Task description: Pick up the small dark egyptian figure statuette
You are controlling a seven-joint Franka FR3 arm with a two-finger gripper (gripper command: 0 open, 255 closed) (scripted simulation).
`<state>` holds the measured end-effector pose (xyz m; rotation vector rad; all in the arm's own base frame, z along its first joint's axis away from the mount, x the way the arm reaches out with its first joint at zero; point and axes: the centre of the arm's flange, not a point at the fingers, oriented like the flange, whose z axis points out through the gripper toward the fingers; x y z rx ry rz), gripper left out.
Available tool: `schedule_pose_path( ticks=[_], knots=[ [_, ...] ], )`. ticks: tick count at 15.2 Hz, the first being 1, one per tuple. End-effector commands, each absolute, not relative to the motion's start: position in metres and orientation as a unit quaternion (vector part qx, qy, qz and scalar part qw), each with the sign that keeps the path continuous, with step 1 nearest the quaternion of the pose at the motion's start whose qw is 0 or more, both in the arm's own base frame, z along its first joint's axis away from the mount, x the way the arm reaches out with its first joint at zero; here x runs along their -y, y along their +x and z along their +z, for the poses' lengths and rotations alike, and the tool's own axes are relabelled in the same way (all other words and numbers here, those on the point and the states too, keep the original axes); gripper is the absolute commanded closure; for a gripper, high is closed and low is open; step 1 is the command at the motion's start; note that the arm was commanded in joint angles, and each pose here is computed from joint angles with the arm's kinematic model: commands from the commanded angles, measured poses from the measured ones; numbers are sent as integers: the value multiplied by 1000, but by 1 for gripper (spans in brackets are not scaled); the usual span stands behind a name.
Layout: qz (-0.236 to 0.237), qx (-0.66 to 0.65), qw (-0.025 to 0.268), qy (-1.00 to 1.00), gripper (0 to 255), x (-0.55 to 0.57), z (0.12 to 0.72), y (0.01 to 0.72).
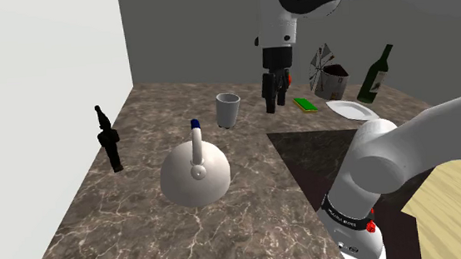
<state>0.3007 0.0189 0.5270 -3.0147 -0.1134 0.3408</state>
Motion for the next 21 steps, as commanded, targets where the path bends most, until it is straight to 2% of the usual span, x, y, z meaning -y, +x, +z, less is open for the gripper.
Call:
schedule_pose_path(
  ticks=[1, 21],
  knots=[
    [112, 37, 53, -992, 0, -19, 527, 301],
    [19, -32, 42, -998, 0, -208, 518, 456]
  ],
)
